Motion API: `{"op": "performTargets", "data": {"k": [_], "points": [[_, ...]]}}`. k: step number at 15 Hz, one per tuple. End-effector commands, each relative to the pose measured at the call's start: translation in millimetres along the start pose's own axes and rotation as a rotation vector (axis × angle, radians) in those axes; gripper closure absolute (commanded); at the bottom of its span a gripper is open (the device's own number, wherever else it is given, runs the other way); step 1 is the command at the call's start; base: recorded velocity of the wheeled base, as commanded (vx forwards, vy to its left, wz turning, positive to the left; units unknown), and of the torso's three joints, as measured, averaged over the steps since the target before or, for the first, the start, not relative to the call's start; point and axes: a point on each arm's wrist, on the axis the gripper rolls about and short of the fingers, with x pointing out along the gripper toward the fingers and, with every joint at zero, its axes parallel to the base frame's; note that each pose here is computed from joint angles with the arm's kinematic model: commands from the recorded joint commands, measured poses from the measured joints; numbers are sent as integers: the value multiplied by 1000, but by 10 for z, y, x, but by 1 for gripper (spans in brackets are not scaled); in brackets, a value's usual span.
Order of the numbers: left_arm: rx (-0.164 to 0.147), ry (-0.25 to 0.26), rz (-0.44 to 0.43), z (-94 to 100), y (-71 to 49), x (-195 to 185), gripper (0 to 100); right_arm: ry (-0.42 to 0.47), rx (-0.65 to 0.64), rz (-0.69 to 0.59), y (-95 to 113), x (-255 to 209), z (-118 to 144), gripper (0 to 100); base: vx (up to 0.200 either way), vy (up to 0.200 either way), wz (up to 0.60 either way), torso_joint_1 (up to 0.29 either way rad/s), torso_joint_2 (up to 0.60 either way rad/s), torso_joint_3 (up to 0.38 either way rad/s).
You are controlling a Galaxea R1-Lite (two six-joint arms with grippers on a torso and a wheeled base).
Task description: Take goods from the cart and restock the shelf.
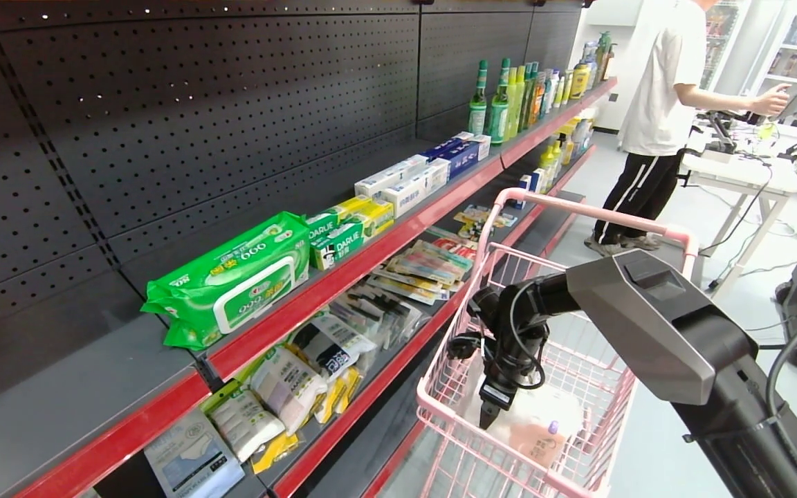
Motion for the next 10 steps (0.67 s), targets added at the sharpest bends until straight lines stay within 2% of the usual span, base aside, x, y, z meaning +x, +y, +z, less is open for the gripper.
{"op": "performTargets", "data": {"k": [1,8,9,10], "points": [[0,1,0,0,0,1,0,17,0,11,9,38,-41,0,0,0,0,0,0,0],[0,4,-1,-1,0,2,0,15,-12,10,14,38,-35,0,0,0,0,0,0,0],[0,4,0,-1,0,2,0,16,-13,7,12,36,-33,100,0,0,0,0,0,0],[0,4,-1,-1,0,2,0,16,-13,3,10,33,-31,100,0,0,0,0,0,0]]}}
